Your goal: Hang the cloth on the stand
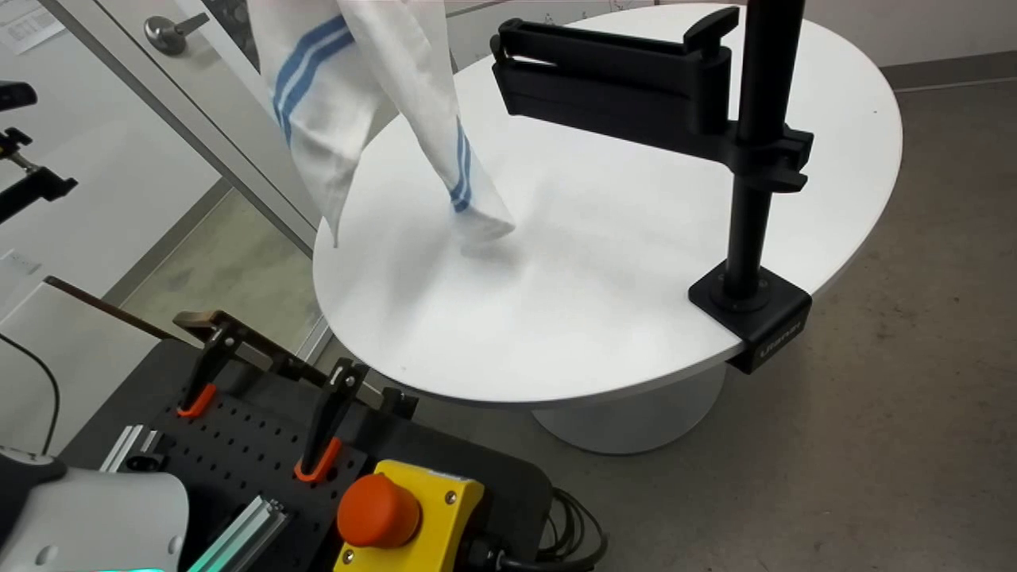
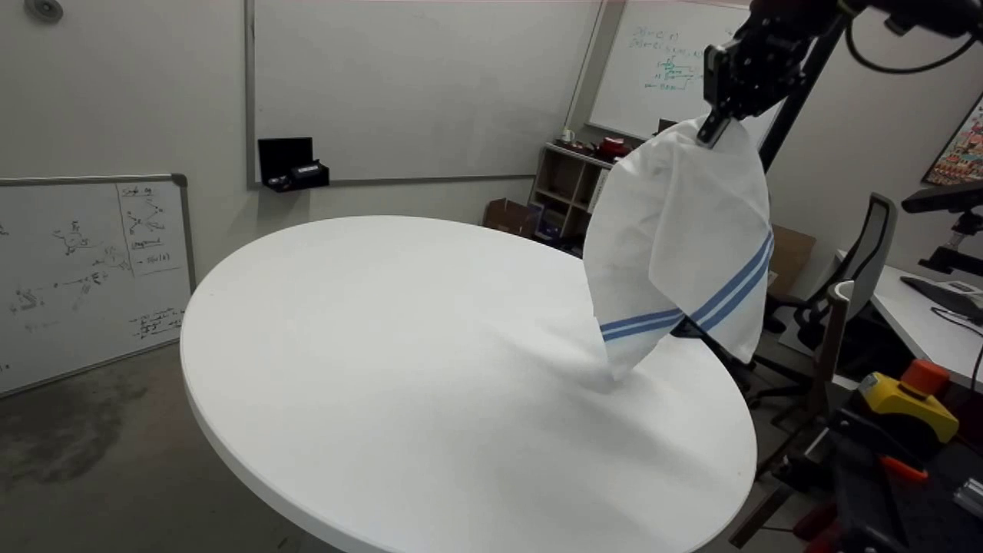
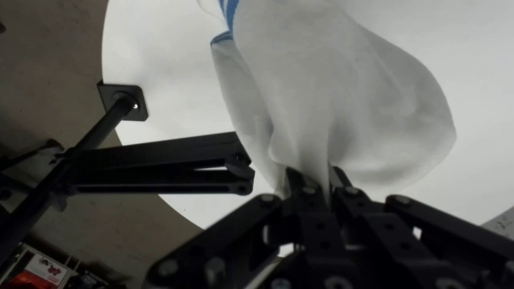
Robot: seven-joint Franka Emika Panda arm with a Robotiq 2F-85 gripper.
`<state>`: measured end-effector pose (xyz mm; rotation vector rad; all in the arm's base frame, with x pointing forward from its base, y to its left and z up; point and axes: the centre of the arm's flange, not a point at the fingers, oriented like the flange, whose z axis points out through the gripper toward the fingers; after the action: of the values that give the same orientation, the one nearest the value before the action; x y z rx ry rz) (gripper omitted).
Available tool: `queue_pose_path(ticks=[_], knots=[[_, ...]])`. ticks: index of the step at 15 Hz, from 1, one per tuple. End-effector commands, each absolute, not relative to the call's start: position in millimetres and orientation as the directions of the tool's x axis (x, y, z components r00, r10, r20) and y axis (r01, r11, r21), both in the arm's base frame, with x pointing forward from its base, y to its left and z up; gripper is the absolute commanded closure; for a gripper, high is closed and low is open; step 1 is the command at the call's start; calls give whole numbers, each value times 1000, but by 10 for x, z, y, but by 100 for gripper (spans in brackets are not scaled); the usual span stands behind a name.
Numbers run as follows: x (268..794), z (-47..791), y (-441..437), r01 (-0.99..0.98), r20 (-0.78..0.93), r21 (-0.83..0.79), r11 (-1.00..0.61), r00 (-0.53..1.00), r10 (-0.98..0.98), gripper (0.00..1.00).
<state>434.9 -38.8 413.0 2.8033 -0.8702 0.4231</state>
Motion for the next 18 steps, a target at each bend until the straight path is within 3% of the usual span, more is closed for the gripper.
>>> queue_pose_path(ticks=[1,18], knots=[[4314,4799,-479,-603,352,21,-797,751,-559,99],[4747,6780,-1481,-787,511,-207,-582,420,-750,99]])
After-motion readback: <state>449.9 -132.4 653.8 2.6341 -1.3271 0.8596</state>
